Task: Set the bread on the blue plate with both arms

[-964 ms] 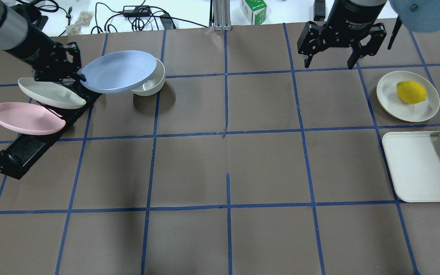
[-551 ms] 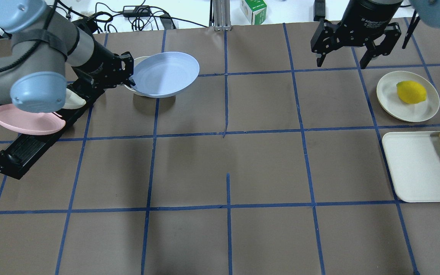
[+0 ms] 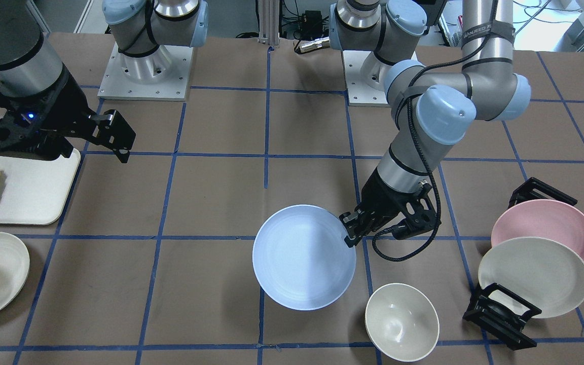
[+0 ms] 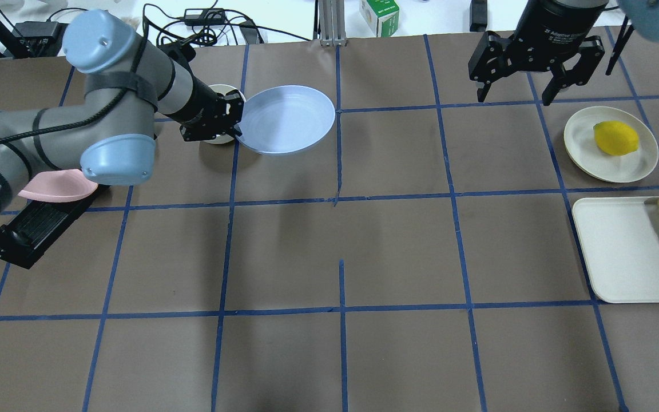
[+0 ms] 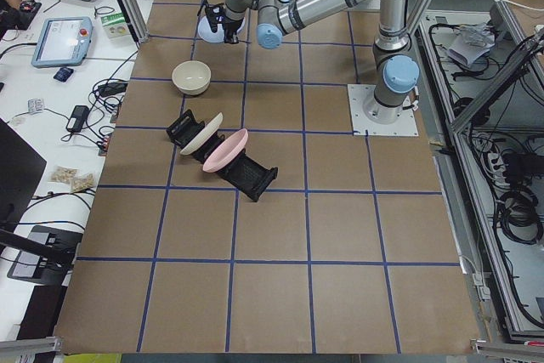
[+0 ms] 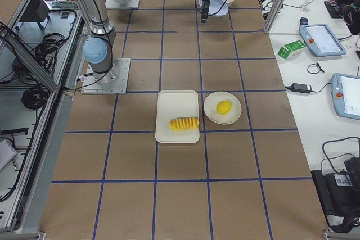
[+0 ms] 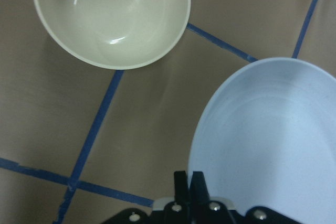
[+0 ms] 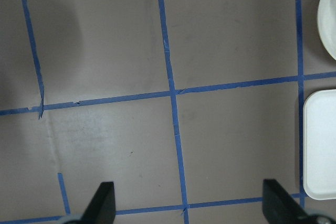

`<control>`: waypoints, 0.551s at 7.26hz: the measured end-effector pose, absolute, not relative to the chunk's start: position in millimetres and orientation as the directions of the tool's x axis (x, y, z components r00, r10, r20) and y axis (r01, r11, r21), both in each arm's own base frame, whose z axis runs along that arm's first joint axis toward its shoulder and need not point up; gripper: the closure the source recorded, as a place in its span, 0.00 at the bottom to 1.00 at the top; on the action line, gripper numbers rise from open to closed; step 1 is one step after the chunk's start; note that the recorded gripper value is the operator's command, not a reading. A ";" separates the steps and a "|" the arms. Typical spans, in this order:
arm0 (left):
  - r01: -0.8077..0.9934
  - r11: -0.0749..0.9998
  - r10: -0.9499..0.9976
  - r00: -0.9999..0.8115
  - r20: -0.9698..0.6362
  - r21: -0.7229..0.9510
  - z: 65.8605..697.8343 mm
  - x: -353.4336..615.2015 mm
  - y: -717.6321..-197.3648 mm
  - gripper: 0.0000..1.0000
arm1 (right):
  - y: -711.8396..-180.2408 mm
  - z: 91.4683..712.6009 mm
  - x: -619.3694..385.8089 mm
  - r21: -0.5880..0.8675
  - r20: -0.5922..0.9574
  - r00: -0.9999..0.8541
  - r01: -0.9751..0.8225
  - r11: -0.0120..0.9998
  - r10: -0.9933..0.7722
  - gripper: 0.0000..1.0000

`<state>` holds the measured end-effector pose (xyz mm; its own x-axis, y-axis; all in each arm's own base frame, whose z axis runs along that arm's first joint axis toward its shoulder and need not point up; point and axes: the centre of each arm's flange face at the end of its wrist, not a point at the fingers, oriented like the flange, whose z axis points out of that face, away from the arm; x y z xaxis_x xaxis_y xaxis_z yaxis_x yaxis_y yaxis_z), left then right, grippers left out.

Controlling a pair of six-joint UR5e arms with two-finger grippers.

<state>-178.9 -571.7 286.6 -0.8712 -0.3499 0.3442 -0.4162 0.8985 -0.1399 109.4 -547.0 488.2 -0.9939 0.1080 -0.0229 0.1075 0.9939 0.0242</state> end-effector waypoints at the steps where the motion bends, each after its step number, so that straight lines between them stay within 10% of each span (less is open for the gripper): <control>1: -0.404 0.905 -0.340 -0.875 0.345 -0.134 270.2 -194.2 -566.6 1.00 | -546.9 487.9 109.4 0.025 -0.023 -0.993 0.111 0.993 0.112 0.00; 4: -0.376 0.920 -0.320 -0.883 0.345 -0.111 233.6 -233.8 -549.0 1.00 | -546.7 484.8 107.1 0.033 -0.013 -0.994 0.110 0.993 0.111 0.00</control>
